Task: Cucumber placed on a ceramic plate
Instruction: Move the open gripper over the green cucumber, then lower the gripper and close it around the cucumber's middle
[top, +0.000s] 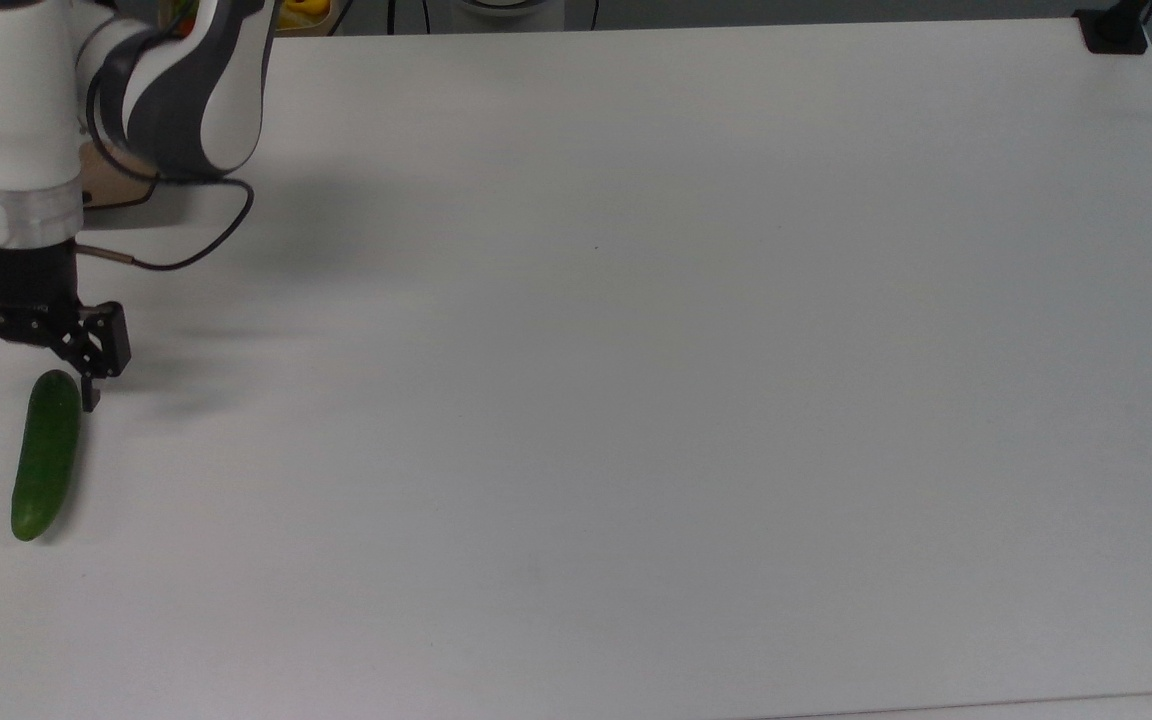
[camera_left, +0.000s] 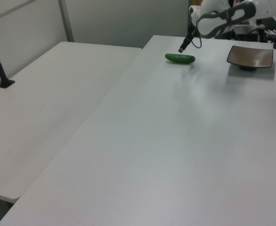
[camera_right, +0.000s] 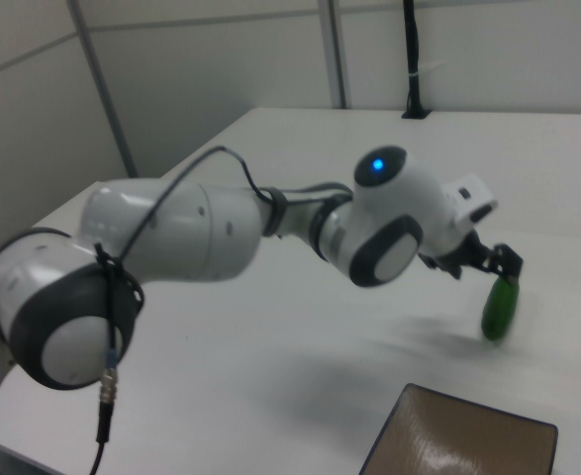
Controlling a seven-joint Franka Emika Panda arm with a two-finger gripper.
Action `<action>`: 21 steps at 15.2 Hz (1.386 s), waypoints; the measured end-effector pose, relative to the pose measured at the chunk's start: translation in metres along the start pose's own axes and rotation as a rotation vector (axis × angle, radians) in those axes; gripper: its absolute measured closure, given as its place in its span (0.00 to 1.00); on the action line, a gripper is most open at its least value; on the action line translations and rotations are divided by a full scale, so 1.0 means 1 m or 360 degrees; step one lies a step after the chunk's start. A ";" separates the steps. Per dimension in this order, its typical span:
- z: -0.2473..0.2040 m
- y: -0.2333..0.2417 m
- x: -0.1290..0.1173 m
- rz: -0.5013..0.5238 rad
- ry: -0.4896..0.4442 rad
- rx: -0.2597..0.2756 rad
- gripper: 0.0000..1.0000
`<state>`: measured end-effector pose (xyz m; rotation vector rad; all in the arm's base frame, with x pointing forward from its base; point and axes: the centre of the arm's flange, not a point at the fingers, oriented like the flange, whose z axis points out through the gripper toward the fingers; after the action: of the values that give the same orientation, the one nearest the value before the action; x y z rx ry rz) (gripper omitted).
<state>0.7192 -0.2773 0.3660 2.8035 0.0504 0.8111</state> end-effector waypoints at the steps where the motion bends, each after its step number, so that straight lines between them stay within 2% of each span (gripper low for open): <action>1: 0.011 0.004 -0.005 0.0007 0.0009 -0.0016 0.00; 5: 0.043 0.003 -0.021 0.0011 0.0044 -0.0053 0.00; 10: 0.064 -0.001 -0.034 0.0009 0.0004 -0.0040 0.00; 13: 0.070 -0.002 -0.039 0.0011 -0.0012 -0.0036 0.04; 17: 0.069 0.000 -0.038 0.0013 -0.0007 -0.0040 0.46; 18: 0.069 0.001 -0.038 0.0014 -0.0007 -0.0040 0.52; 21: 0.069 0.001 -0.038 0.0013 -0.0007 -0.0040 0.52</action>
<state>0.7235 -0.2956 0.2893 2.7833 0.0276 0.8019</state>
